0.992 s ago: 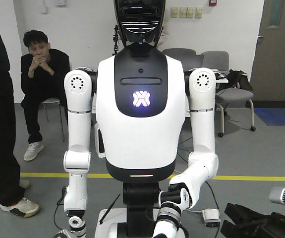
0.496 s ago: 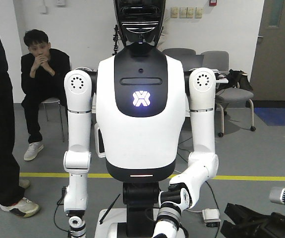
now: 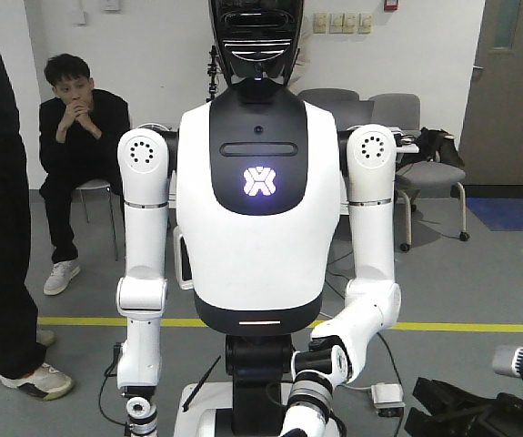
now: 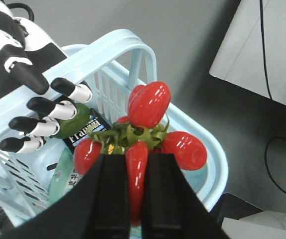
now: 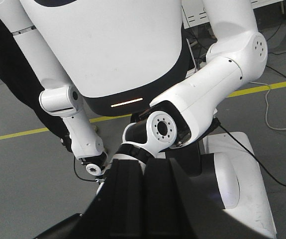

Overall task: Pick snacks and fruit into basket
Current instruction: 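Move left gripper with the chili cluster over the blue basket, then open left gripper to drop the chili cluster into the basket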

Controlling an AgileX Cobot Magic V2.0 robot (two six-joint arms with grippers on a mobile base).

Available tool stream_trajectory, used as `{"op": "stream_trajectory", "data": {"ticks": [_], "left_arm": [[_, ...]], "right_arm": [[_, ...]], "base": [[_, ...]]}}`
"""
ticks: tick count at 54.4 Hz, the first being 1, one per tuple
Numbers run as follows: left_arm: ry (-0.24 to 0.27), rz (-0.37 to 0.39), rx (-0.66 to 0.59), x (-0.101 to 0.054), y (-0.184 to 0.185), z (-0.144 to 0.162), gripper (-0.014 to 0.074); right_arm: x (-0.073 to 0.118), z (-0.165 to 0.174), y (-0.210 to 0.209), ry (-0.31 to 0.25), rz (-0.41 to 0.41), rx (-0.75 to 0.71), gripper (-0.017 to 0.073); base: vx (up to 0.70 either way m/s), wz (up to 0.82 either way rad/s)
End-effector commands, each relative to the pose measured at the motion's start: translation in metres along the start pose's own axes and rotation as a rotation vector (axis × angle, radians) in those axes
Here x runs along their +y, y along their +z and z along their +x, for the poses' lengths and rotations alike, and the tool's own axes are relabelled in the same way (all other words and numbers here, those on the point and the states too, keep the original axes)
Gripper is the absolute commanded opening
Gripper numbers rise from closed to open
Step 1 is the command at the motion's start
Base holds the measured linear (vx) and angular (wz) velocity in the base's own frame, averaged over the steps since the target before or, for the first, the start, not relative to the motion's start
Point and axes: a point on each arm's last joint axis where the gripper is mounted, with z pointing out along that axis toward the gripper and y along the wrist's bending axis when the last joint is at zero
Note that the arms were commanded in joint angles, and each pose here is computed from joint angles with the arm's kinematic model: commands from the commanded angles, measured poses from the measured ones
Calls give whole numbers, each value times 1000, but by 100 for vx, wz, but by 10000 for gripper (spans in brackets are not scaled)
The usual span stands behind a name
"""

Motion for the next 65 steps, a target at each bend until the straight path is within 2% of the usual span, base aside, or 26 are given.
{"op": "stream_trajectory", "data": {"ticks": [1,9,16,26,28,29,30,39,46,57,61,65], "left_arm": [[-44,16,-89,-3,-7,-18,97],[-41,-4,-93,-1,-7,-21,148],[-30,-23,-114,2,-7,-30,155],[-28,14,-127,1,-2,-36,195],[-33,22,-118,2,1,-34,218],[-43,41,-102,2,6,-30,333],[-43,40,-102,2,6,-30,346],[-42,27,-98,3,6,-30,426],[-42,11,-95,4,6,-30,449],[-27,-7,-123,3,-3,-36,418],[-11,-34,-161,1,-15,-43,318],[10,-79,-216,-1,-34,-53,152]], "right_arm": [[8,-19,-3,-15,-53,-114,-9],[8,-19,-3,-15,-53,-114,-9],[8,-19,-3,-15,-53,-114,-9],[8,-19,-3,-15,-53,-114,-9],[8,-19,-3,-15,-53,-114,-9],[8,-19,-3,-16,-53,-114,-9],[8,-19,-3,-16,-53,-114,-9],[8,-19,-3,-23,-53,-115,-9],[8,-19,-3,-23,-53,-115,-9],[8,-19,-3,-23,-52,-114,-9],[8,-19,-3,-23,-52,-114,-9],[8,-19,-3,-23,-52,-114,-9]], "base": [[0,0],[0,0],[0,0],[0,0],[0,0],[0,0],[0,0],[0,0],[0,0],[0,0],[0,0],[0,0]]}}
